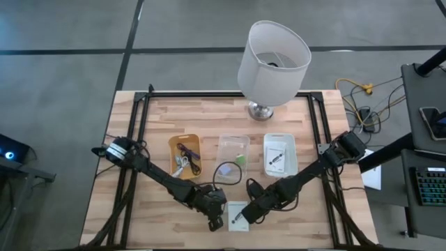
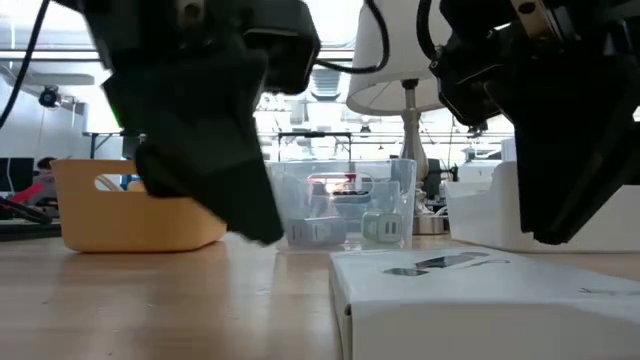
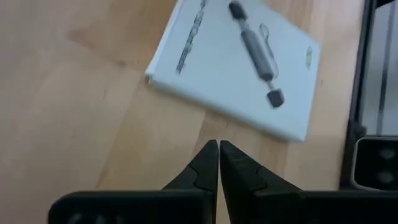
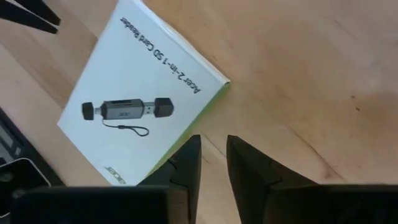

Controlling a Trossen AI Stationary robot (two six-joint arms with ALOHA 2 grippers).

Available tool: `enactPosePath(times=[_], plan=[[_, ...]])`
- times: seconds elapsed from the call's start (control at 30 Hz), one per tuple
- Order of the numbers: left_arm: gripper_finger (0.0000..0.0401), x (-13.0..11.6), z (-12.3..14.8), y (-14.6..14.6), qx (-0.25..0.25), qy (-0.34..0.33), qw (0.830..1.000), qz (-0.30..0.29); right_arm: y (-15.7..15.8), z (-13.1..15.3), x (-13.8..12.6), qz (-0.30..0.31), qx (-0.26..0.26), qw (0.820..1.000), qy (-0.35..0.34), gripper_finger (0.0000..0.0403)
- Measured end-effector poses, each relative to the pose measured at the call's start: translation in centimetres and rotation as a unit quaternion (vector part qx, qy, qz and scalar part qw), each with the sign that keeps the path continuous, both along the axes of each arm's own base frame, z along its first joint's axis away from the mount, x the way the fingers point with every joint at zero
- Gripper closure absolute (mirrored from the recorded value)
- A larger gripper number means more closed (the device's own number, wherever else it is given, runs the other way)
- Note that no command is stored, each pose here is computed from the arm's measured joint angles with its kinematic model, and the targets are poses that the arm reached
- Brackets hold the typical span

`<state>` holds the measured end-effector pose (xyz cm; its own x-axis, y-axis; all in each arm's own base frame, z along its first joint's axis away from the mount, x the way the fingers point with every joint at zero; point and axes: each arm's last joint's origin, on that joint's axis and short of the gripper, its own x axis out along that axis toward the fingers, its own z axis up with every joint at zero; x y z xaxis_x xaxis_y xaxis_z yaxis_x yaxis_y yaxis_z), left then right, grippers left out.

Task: Pick and place items into bin
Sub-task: Put the white card reader box into the white bin

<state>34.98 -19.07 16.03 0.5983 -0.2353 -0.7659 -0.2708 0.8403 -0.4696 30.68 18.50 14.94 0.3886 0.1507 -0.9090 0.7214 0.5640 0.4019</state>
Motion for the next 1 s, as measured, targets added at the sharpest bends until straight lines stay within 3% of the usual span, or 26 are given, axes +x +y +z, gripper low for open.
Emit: enactPosePath(times=[0.17, 0.37, 1.0], plan=[[0.0401, -0.4, -1.4, 0.1, -0.004, 0.018, 1.0, 0.01, 0.0, 0.0, 0.1, -0.006, 0.004, 1.0, -0.005, 0.0339], [0.0401, 0.5, -2.5, -0.4, -0.034, -0.006, 0.999, 0.007, 0.2, 0.2, 0.4, -0.009, 0.014, 1.0, -0.022, 0.034], [0.0401, 1.7, -2.4, 0.3, -0.039, -0.026, 0.999, 0.023, 0.7, -2.1, 0.0, 0.001, 0.02, 1.0, 0.013, 0.0351]])
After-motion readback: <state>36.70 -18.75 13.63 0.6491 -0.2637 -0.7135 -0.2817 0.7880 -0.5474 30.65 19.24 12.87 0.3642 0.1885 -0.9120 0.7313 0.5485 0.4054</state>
